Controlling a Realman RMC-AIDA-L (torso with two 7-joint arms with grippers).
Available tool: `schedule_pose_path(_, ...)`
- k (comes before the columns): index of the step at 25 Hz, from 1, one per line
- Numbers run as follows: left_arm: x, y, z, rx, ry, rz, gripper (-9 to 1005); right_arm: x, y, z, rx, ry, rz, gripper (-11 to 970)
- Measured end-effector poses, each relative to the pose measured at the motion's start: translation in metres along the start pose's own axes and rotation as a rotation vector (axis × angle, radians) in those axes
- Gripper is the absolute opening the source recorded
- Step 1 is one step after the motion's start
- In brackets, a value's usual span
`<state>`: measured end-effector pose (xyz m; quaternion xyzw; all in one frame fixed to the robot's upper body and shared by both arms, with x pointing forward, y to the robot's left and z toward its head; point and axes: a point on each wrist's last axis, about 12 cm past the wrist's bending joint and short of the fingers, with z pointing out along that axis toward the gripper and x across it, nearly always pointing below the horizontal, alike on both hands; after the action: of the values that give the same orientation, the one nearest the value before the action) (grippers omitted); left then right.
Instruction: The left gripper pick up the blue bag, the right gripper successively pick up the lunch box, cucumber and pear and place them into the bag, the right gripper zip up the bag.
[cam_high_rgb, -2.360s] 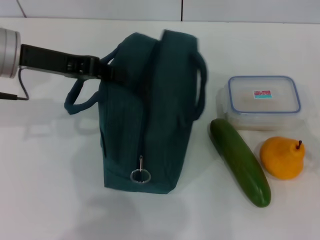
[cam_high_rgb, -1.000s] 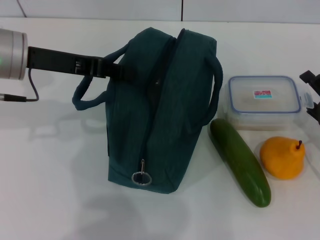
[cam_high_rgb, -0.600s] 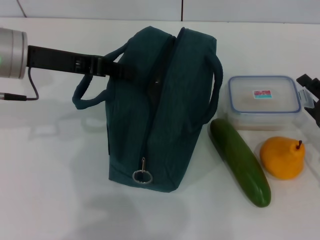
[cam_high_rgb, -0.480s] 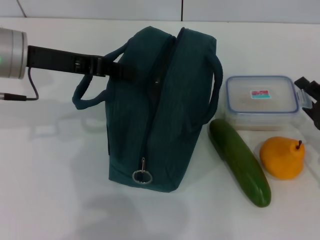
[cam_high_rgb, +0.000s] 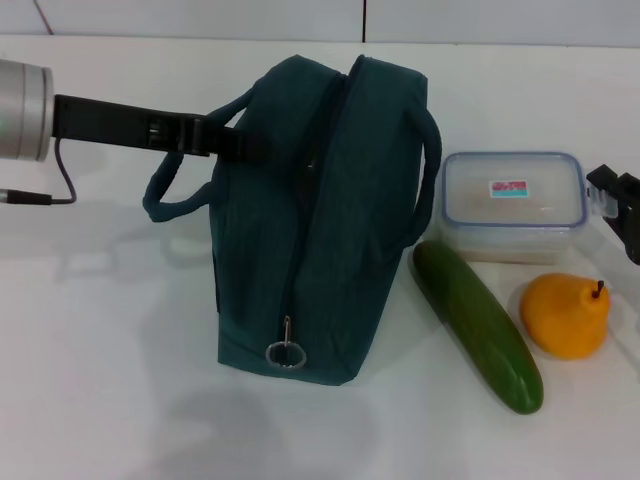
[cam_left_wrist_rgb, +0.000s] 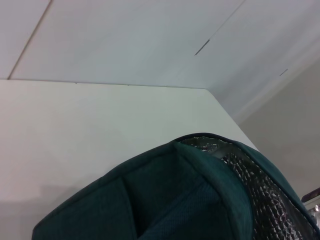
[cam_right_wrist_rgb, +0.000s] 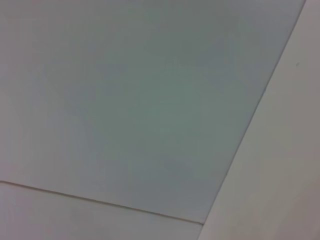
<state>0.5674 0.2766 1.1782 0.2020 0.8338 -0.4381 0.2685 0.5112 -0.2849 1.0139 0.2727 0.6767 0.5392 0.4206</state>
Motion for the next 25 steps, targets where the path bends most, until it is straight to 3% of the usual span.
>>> schedule_pose_path(5,0.000,0.000,0.000,0.001,0.000,0.000,56,0.000,0.000,-0.001,-0.002,0.001,-0.001,235)
schedule_pose_path(10,0.000,-0.001,0.001,0.003,-0.002,0.002,56,-0.001,-0.001,-0.003,-0.001,-0.003,0.039,98)
schedule_pose_path(17,0.000,-0.002,0.002,0.007,-0.003,0.004,57,-0.001,0.000,-0.004,-0.011,-0.012,0.084,95)
schedule_pose_path(25,-0.001,-0.004,0.002,0.026,-0.015,0.017,57,0.001,0.013,-0.009,-0.134,0.012,0.081,95)
